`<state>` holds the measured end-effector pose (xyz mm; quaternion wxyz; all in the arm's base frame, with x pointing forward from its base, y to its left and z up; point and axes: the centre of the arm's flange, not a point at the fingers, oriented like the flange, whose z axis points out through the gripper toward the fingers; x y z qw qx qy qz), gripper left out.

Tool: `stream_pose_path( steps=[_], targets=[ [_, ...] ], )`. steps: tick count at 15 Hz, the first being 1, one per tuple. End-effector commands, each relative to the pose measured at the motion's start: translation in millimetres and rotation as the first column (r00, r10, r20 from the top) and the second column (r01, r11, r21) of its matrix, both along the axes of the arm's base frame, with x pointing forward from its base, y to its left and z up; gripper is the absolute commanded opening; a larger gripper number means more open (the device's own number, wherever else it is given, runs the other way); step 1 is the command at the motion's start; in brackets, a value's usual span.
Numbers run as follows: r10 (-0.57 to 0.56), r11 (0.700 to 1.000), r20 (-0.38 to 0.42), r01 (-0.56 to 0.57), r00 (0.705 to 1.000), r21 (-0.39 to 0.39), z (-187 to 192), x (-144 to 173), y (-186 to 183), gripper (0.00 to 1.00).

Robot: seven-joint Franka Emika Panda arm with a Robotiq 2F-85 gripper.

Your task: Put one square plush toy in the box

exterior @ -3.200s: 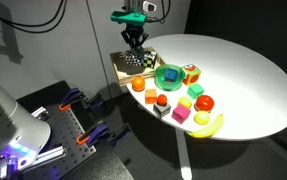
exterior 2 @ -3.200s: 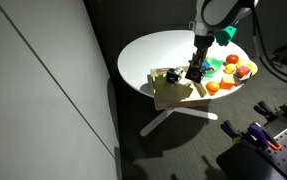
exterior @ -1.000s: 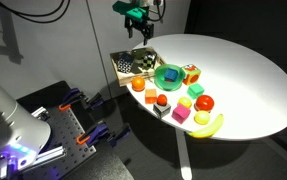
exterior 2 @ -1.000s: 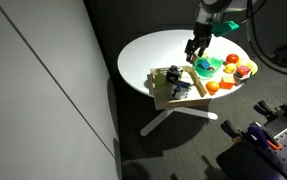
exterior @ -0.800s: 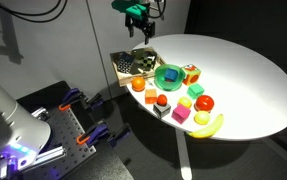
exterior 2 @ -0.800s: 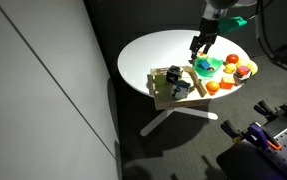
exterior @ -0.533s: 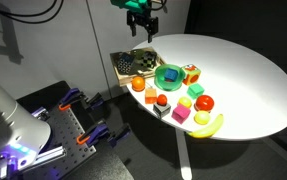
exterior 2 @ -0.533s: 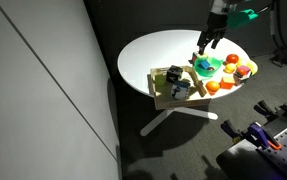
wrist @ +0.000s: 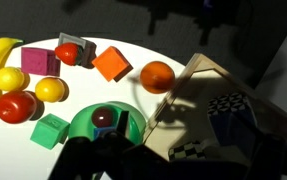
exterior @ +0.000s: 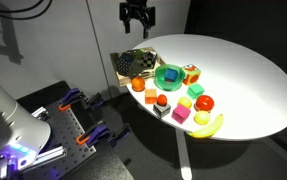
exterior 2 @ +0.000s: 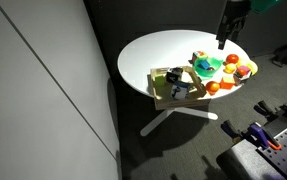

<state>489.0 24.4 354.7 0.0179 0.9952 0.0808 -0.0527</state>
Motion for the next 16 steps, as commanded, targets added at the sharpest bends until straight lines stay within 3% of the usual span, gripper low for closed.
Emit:
stream_pose_path(
  steps=[1, 5, 13, 14, 16],
  targets=[
    [0.022, 1.0, -0.034, -0.023, 0.999, -0.02, 32, -31, -4, 1.0],
    [0.026, 0.999, -0.028, -0.027, 0.999, -0.019, 55, -49, -4, 1.0],
    [0.093, 0.995, 0.066, -0.094, 0.993, 0.014, 84, -77, -2, 1.0],
    [0.071, 0.997, 0.035, -0.071, 0.997, -0.003, 78, -62, 0, 1.0],
    [0.079, 0.997, 0.046, -0.079, 0.996, -0.003, 81, -68, 0, 1.0]
  ],
)
